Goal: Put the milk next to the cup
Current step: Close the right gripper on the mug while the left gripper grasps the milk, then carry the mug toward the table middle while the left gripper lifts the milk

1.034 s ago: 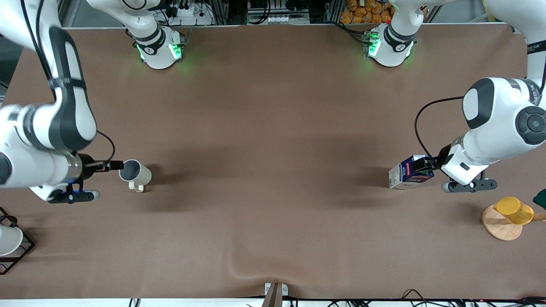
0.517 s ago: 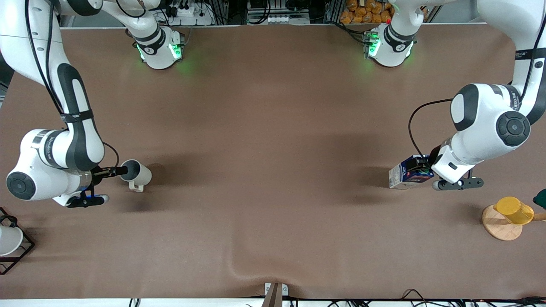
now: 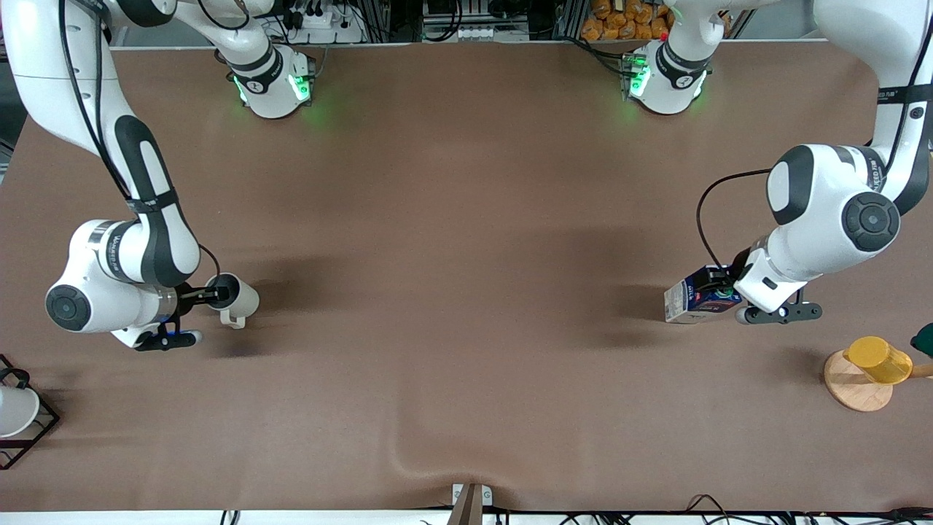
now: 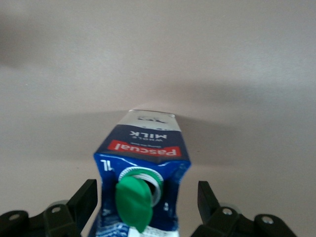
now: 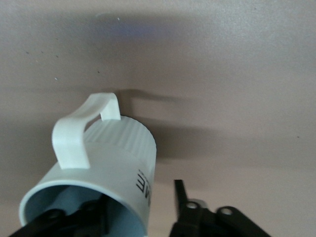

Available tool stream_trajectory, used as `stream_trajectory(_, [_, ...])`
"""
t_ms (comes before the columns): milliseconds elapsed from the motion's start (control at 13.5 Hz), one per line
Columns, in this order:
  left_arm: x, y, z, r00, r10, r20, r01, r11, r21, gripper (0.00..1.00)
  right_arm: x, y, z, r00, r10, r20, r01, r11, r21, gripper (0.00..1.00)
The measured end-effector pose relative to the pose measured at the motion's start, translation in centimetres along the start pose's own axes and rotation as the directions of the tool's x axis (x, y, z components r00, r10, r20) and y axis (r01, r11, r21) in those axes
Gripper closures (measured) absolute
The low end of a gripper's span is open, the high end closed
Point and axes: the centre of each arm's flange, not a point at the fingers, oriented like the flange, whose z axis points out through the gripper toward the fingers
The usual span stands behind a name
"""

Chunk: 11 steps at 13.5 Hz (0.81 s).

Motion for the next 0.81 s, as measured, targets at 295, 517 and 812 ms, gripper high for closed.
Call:
stream_trajectory(295, [0.0,-0.1,0.2,1.000,0.025,-0.002,-0.025,0.999,0.037,0.24,0.2,-0.1,-0.2,1.000,0.017,-0.021,-0.016,0.999,0.029,0.95])
stream_trajectory(517, [0.0,0.0,0.2,1.000,0.026,-0.002,-0.026,0.999,0.038,0.29,0.4,-1.2,-0.9,0.999,0.020,-0.045,-0.017,0.998,0.064,0.95])
stream_trajectory(812, [0.1,-0.1,0.8,1.000,0.025,0.007,-0.026,0.999,0.038,0.34,1.1,-6.7,-3.2,0.997,-0.012,-0.080,0.016,0.999,0.047,0.95])
